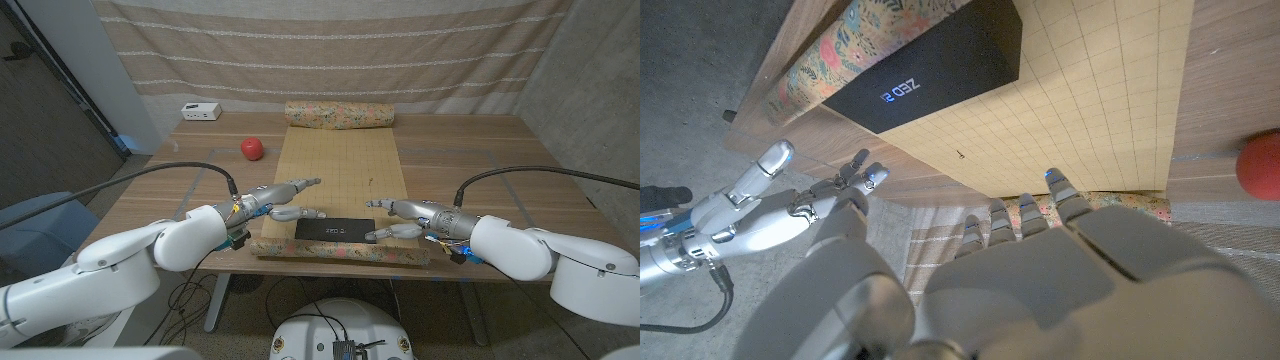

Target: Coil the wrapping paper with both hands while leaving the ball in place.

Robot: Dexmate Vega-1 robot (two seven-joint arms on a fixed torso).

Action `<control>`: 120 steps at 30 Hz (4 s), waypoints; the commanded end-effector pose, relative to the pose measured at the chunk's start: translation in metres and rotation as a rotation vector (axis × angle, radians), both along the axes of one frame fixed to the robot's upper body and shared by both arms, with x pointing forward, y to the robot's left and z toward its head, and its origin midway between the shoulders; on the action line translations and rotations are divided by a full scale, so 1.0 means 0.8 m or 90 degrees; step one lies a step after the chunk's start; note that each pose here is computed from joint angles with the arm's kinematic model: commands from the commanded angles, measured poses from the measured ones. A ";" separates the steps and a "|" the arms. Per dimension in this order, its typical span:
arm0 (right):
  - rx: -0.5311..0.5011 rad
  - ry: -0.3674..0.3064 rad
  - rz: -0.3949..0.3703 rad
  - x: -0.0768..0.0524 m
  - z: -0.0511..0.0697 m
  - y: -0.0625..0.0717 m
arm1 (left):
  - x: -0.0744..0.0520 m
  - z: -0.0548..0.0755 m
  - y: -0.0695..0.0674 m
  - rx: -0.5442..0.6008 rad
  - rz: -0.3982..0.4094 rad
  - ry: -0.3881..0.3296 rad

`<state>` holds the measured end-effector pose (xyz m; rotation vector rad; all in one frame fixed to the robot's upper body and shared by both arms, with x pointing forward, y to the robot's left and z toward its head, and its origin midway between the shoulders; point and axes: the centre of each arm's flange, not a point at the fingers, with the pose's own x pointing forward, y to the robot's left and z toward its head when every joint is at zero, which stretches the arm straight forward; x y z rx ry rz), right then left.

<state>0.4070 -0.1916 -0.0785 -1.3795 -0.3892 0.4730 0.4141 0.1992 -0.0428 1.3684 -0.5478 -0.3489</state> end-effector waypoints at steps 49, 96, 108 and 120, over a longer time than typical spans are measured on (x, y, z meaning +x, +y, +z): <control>-0.189 -0.124 -0.018 0.006 -0.035 0.070 | 0.019 -0.072 0.001 0.179 0.094 -0.222; -0.197 -0.136 -0.013 0.039 -0.031 0.069 | 0.004 0.012 -0.024 0.050 -0.121 -0.007; -0.191 -0.138 -0.014 0.041 -0.030 0.066 | -0.016 0.013 -0.043 0.193 -0.015 -0.008; -0.187 -0.135 -0.011 0.042 -0.026 0.067 | -0.008 -0.022 -0.064 0.301 0.053 -0.061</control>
